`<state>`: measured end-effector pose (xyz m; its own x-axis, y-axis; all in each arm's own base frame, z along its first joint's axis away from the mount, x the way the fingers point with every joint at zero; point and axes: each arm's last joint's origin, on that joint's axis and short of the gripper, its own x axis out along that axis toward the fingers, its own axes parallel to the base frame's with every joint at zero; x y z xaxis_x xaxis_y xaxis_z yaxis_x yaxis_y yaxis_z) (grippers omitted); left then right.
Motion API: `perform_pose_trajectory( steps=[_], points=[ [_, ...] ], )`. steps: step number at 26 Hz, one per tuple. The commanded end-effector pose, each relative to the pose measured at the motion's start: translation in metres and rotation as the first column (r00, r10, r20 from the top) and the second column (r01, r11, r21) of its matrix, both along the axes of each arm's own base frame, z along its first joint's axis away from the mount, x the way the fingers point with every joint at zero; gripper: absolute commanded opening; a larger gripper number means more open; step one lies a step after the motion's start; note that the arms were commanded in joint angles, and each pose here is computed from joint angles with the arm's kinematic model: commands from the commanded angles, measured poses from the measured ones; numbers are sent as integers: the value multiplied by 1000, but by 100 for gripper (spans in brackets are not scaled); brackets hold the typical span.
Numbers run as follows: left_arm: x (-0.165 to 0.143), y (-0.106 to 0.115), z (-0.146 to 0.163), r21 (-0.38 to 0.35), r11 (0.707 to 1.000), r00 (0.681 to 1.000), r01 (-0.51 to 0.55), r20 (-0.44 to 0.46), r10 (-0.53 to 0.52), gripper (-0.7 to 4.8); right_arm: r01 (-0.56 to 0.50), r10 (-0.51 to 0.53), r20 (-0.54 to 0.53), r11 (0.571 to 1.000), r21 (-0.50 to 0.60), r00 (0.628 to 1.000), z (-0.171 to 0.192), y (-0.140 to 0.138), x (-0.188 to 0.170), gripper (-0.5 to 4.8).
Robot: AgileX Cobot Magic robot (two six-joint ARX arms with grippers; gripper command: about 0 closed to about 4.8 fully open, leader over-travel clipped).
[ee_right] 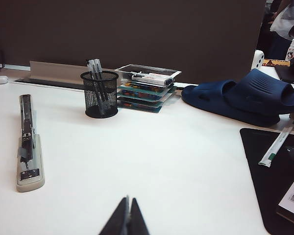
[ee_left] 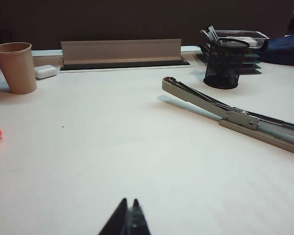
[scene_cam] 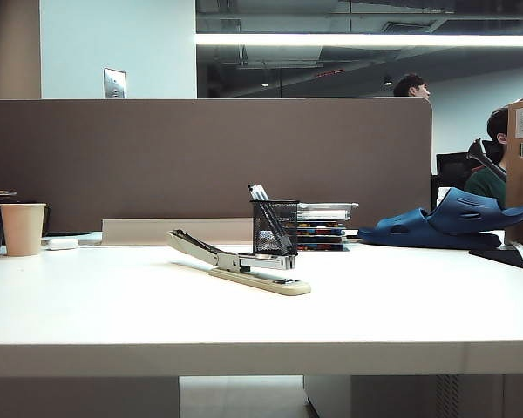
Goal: Pick up a set of staples and put them into the open stapler.
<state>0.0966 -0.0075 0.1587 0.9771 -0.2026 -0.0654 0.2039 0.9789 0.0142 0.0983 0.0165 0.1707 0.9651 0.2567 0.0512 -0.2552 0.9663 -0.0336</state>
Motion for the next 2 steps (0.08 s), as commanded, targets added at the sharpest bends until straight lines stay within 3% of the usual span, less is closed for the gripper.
perform_pose_trajectory(
  steps=[1, 2],
  points=[
    [0, 0, 2, -1, 1000, 1000, -2, 14, 2, -5, 0, 0, 16, 1000, -1, 1000, 2, 0, 0, -8],
    [0, 0, 2, 0, 1000, 1000, -2, 14, 2, -5, 0, 0, 16, 1000, -1, 1000, 2, 0, 0, -8]
  ],
)
